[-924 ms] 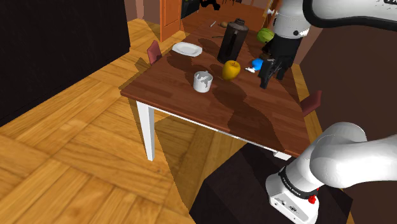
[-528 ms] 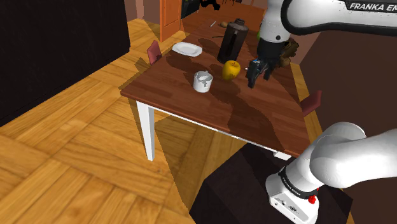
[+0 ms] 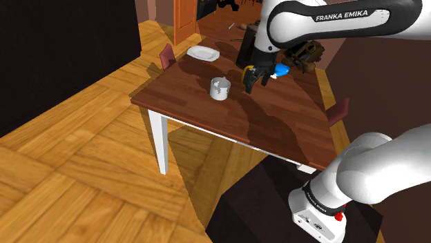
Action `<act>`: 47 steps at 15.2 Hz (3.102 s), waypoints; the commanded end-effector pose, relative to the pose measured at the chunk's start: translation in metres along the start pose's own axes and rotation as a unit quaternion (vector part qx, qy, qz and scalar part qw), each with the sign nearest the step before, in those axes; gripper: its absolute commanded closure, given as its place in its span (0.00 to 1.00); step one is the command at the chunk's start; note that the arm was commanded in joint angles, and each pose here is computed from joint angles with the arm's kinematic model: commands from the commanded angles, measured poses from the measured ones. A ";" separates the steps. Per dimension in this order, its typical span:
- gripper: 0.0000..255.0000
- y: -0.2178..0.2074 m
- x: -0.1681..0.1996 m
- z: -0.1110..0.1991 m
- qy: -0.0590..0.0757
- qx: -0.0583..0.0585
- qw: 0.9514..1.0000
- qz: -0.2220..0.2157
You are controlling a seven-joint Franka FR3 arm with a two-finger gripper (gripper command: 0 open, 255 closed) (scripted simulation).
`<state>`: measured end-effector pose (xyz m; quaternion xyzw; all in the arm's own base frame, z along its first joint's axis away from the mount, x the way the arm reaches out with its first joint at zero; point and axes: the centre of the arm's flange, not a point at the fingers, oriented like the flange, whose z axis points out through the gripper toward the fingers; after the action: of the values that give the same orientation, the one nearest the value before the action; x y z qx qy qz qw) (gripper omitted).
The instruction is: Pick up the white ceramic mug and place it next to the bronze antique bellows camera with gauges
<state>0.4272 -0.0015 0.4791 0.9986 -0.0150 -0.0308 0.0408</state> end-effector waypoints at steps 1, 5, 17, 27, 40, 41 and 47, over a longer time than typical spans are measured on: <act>0.00 0.001 0.021 0.010 0.007 0.002 1.000 -0.005; 0.00 -0.002 0.066 0.032 0.019 0.006 1.000 -0.016; 0.00 -0.016 0.202 0.089 0.054 0.017 0.997 -0.047; 0.00 -0.018 0.212 0.131 0.056 0.018 0.997 -0.048; 1.00 -0.018 0.212 0.131 0.056 0.018 0.997 -0.048; 1.00 -0.018 0.212 0.131 0.056 0.018 0.997 -0.048; 1.00 -0.017 0.211 0.110 0.056 0.018 0.997 -0.048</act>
<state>0.6314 -0.0011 0.3516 0.9989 0.0347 0.0234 0.0221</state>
